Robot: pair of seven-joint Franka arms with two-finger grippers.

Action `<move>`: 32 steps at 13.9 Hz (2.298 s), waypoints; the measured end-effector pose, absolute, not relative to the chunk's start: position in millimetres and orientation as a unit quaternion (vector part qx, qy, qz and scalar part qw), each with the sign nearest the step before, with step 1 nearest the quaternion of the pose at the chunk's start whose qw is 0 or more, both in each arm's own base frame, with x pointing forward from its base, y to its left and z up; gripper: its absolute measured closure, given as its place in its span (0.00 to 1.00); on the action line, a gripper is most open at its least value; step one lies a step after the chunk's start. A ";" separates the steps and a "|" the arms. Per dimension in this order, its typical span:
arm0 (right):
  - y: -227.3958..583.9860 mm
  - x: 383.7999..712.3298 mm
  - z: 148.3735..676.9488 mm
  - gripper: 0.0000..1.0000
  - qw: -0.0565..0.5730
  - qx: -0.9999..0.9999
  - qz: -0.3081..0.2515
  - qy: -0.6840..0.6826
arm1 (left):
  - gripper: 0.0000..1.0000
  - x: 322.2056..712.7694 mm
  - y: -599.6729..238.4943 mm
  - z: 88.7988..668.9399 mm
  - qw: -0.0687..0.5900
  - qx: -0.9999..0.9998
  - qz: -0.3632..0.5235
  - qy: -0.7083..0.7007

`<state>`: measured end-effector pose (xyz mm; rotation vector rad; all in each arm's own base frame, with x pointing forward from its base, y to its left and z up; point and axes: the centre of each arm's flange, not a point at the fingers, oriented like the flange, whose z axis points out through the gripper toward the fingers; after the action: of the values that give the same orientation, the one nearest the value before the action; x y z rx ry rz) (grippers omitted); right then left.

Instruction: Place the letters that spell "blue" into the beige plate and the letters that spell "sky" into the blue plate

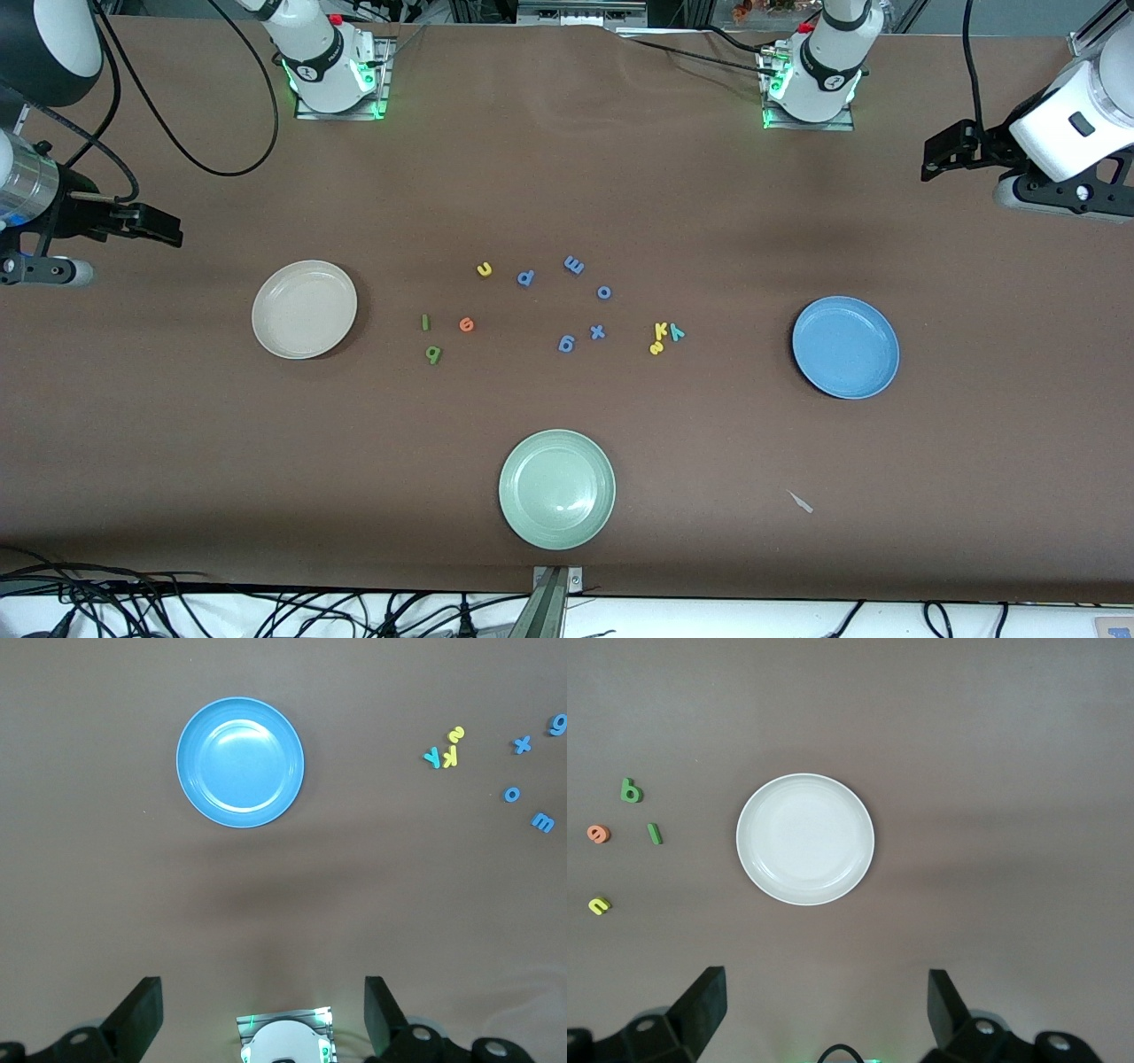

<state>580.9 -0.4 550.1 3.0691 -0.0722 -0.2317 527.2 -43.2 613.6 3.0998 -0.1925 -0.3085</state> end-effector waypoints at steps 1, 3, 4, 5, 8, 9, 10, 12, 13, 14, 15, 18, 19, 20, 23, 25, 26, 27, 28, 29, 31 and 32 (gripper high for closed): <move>-0.4 580.9 550.1 0.00 0.031 0.996 -0.075 -0.023 | 0.00 527.2 -43.2 613.6 0.010 0.993 -0.099 -0.062; -0.4 580.9 550.0 0.00 0.031 0.996 -0.076 -0.023 | 0.00 527.2 -43.2 613.6 0.010 0.993 -0.099 -0.062; -0.4 580.9 550.0 0.00 0.031 0.996 -0.076 -0.023 | 0.00 527.2 -43.2 613.6 0.010 0.993 -0.099 -0.062; -0.4 580.9 550.0 0.00 0.031 0.996 -0.076 -0.023 | 0.00 527.2 -43.2 613.6 0.010 0.993 -0.099 -0.062; -0.4 580.9 550.0 0.00 0.031 0.996 -0.076 -0.023 | 0.00 527.2 -43.2 613.6 0.010 0.993 -0.099 -0.062; -0.4 580.9 550.0 0.00 0.031 0.996 -0.076 -0.023 | 0.00 527.2 -43.2 613.6 0.010 0.993 -0.099 -0.062; -0.4 580.9 550.0 0.00 0.031 0.996 -0.076 -0.023 | 0.00 527.2 -43.2 613.6 0.010 0.993 -0.099 -0.062; -0.4 580.9 550.0 0.00 0.031 0.996 -0.076 -0.023 | 0.00 527.2 -43.2 613.6 0.010 0.993 -0.099 -0.062; -0.4 580.9 550.0 0.00 0.031 0.996 -0.076 -0.023 | 0.00 527.2 -43.2 613.6 0.010 0.993 -0.099 -0.062; -0.4 580.9 550.0 0.00 0.031 0.996 -0.076 -0.023 | 0.00 527.2 -43.2 613.6 0.010 0.993 -0.099 -0.062; -0.4 580.9 550.0 0.00 0.031 0.996 -0.076 -0.023 | 0.00 527.2 -43.2 613.6 0.010 0.993 -0.099 -0.062; -0.1 580.9 550.0 0.00 0.031 0.996 -0.076 -0.023 | 0.00 527.2 -43.2 613.6 0.010 0.993 -0.099 -0.062; 0.5 580.9 550.0 0.00 0.031 0.996 -0.076 -0.023 | 0.00 527.2 -43.2 613.6 0.010 0.993 -0.099 -0.062; 1.4 580.9 549.9 0.00 0.031 0.996 -0.076 -0.022 | 0.00 527.2 -43.2 613.6 0.010 0.993 -0.099 -0.062; 3.1 580.9 549.8 0.00 0.031 0.996 -0.076 -0.020 | 0.00 527.2 -43.2 613.6 0.010 0.993 -0.099 -0.062; 3.1 581.0 549.6 0.00 0.031 0.996 -0.076 -0.020 | 0.00 527.2 -43.3 613.6 0.009 0.994 -0.099 -0.054; 3.1 580.9 549.3 0.00 0.031 0.996 -0.077 -0.020 | 0.00 527.1 -43.7 613.6 0.008 0.994 -0.099 -0.040; 3.1 580.5 548.8 0.00 0.032 0.996 -0.079 -0.020 | 0.00 526.9 -44.4 613.5 0.006 0.995 -0.100 -0.027; 3.1 580.0 548.1 0.00 0.032 0.996 -0.082 -0.020 | 0.00 526.7 -45.3 613.4 0.005 0.995 -0.101 -0.017; 3.3 579.5 547.5 0.00 0.032 0.996 -0.084 -0.020 | 0.00 526.6 -46.1 613.4 0.005 0.995 -0.101 -0.011; 5.5 578.7 547.1 0.00 0.032 0.996 -0.087 -0.018 | 0.00 526.5 -46.1 613.3 0.004 0.995 -0.101 -0.006; 7.4 578.5 547.0 0.00 0.032 0.995 -0.088 -0.017 | 0.00 526.5 -46.1 613.2 0.004 0.995 -0.101 -0.006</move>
<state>578.5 7.4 547.0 3.0651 -0.0512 -0.2715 526.5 -46.1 613.2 3.1175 -0.0181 -0.3178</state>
